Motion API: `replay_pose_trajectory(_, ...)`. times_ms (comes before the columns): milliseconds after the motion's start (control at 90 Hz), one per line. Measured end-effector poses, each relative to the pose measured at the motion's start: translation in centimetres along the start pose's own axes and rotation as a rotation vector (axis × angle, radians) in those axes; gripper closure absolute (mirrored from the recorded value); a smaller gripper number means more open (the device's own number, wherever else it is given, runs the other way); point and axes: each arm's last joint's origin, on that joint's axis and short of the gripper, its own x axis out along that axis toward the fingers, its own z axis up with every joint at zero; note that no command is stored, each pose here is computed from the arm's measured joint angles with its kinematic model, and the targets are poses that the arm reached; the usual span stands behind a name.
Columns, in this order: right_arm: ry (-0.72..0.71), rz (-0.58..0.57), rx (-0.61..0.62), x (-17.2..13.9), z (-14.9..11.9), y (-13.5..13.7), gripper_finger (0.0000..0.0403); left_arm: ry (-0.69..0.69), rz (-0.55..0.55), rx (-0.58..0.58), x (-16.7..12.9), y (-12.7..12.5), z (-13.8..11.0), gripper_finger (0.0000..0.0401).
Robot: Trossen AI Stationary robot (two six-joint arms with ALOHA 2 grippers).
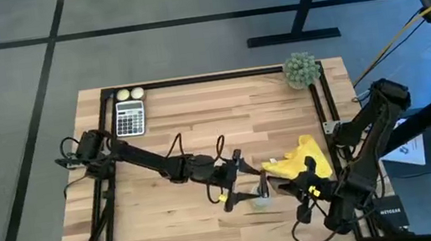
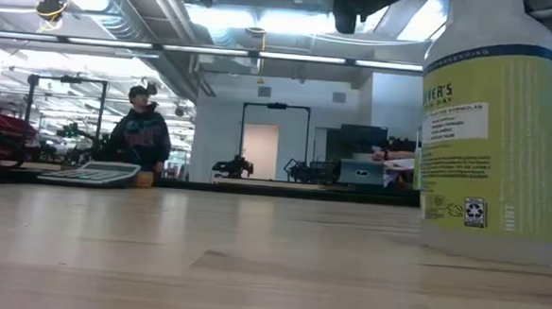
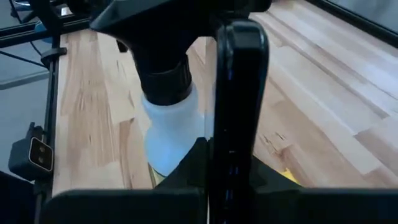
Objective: Apply microfiber cloth
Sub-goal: Spray the front of the cellphone using the spray bottle
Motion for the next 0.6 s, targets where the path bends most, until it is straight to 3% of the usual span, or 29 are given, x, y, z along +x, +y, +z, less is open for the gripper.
replay_pose_trajectory(267,0.004,0.011,0.012,0.0,-0.1,0.2,0.04,-0.007,0.07,0.009,-0.1,-1.8,-0.1,0.01)
replay_pose_trajectory(600,0.037,0.026,0.01,0.3,-1.2,1.0,0.04,-0.011,0.106,-0.009,1.3,-1.8,-0.9,0.01)
